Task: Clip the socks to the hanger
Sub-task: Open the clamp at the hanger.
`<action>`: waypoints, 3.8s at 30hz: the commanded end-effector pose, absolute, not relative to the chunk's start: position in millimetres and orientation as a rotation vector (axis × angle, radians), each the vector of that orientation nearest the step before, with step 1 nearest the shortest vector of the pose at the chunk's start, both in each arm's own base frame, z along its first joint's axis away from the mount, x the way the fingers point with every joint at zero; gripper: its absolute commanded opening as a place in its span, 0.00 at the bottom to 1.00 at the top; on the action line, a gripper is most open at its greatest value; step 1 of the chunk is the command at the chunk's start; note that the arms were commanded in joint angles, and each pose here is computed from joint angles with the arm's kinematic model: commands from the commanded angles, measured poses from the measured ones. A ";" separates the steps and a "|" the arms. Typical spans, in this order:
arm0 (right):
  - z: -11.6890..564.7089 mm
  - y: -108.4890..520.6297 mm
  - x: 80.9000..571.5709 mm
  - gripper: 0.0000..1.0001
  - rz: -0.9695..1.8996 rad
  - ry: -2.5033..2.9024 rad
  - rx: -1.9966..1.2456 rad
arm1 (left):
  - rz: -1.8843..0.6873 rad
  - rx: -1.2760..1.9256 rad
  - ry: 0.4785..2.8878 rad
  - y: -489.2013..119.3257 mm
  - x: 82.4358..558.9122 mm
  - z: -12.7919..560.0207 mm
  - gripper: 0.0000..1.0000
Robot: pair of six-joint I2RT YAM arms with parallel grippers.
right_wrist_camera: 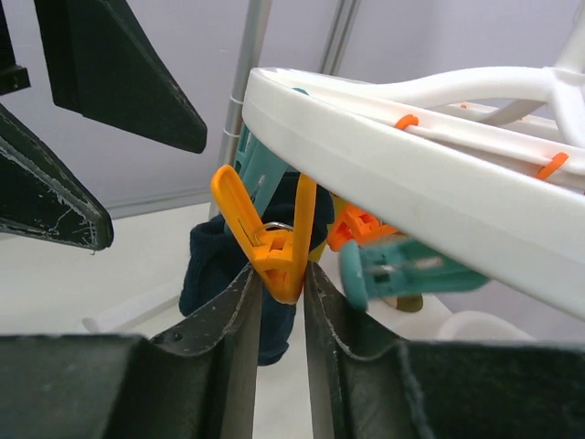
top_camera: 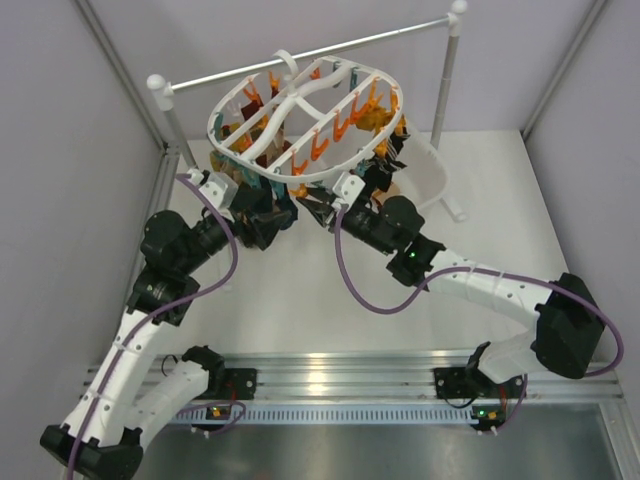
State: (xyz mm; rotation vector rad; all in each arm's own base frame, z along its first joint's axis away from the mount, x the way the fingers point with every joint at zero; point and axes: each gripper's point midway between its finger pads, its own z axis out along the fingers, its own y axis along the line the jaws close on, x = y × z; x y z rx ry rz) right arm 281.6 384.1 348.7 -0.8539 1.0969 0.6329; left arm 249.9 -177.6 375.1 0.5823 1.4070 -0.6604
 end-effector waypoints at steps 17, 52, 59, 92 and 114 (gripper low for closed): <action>374.4 391.9 268.0 0.00 0.547 1.114 -0.753 | -0.822 0.280 1.321 -180.8 276.1 434.8 0.63; 363.6 413.8 300.4 0.42 0.810 1.253 -0.839 | -0.685 0.251 1.484 -172.7 306.7 397.5 0.00; 365.0 416.5 312.5 0.40 0.812 1.255 -0.812 | -0.663 0.231 1.489 -169.4 310.9 395.7 0.00; 361.4 399.7 310.5 0.39 0.797 1.289 -0.778 | -0.586 0.039 1.546 -131.7 314.3 386.4 0.41; 350.4 383.3 286.4 0.38 0.805 1.296 -0.847 | -0.672 -0.049 1.543 -146.5 350.4 378.4 0.21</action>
